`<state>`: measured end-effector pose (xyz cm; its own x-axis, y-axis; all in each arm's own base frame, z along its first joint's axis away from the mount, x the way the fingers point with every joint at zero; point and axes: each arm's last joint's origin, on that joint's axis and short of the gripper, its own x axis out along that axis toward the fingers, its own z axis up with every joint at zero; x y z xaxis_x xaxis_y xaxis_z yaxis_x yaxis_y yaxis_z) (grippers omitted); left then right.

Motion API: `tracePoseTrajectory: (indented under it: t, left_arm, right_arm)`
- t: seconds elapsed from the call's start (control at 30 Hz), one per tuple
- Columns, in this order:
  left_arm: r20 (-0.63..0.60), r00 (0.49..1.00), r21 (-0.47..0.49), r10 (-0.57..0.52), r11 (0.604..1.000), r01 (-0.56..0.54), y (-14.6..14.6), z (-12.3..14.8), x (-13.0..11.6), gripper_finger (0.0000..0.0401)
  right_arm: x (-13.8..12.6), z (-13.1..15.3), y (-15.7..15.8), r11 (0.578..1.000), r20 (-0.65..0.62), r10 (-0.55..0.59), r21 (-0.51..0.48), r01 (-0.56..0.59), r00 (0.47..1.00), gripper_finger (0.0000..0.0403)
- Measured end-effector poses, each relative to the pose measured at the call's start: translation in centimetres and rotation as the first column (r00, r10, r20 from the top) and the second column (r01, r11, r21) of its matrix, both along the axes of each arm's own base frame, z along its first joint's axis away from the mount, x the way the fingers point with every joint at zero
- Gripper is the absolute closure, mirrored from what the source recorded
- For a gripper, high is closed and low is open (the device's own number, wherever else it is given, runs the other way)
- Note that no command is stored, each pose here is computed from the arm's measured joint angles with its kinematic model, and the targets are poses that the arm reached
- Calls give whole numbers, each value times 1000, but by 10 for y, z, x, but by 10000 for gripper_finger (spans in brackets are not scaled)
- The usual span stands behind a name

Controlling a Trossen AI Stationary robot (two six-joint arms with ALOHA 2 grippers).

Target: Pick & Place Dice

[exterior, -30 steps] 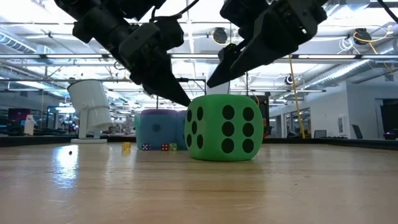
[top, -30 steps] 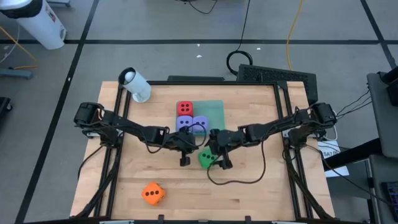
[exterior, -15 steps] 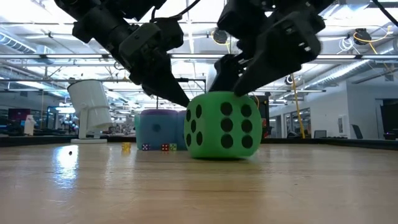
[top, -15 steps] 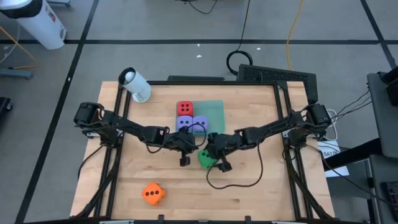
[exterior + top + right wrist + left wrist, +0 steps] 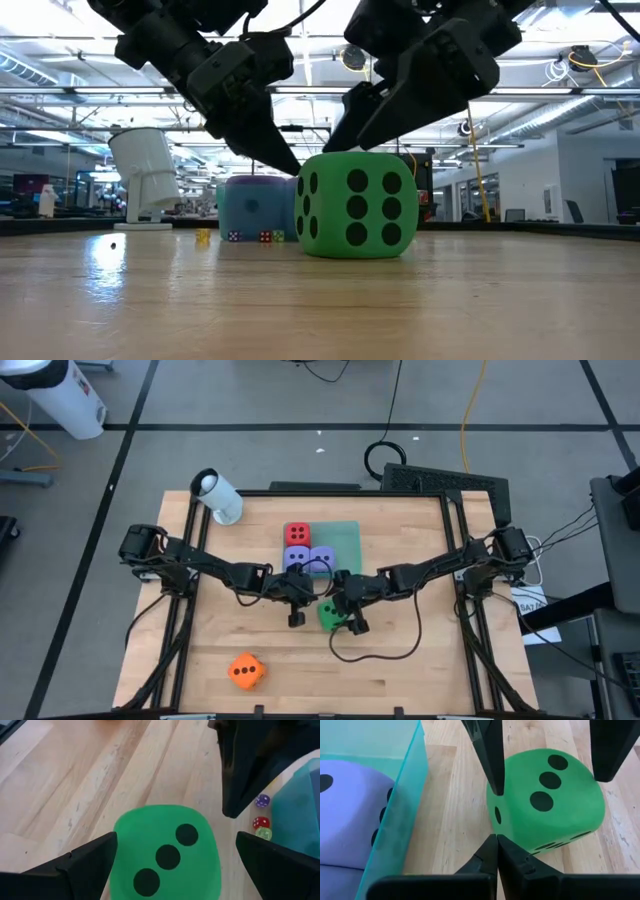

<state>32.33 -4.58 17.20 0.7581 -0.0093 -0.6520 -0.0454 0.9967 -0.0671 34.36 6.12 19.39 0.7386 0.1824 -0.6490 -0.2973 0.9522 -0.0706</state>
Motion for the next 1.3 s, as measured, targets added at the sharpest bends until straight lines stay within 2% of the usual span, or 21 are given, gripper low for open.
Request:
tracePoseTrajectory:
  t: [0.17,0.37,0.53,0.73,0.97,1.13,1.3]
  left_arm:
    - [-4,1000,-2,3,1000,-3,0,0,0,382]
    - [-7,1000,-2,3,1000,-3,0,-1,0,397]
    - [2,1000,-5,5,1000,-5,0,-1,0,385]
    - [3,1000,-17,14,1000,-14,0,-3,2,395]
    - [18,1000,-13,5,1000,-5,-2,-1,2,387]
    - [8,1000,-7,1,1000,-1,-2,-6,4,398]
    - [0,1000,-9,-1,1000,1,-2,-13,6,387]
  right_arm:
    - [-2,-1,7,1000,-11,5,14,-4,1000,3]
    - [-1,8,16,999,34,18,38,-19,999,3]
    - [-3,0,19,999,-19,52,-12,-52,998,3]
    - [-4,-2,17,997,-19,-11,-83,9,1000,3]
    - [-3,-2,14,996,-19,-21,-85,19,1000,3]
    - [3,-22,14,998,-83,-18,-54,13,996,3]
    - [8,-50,11,998,-169,-43,-41,36,985,3]
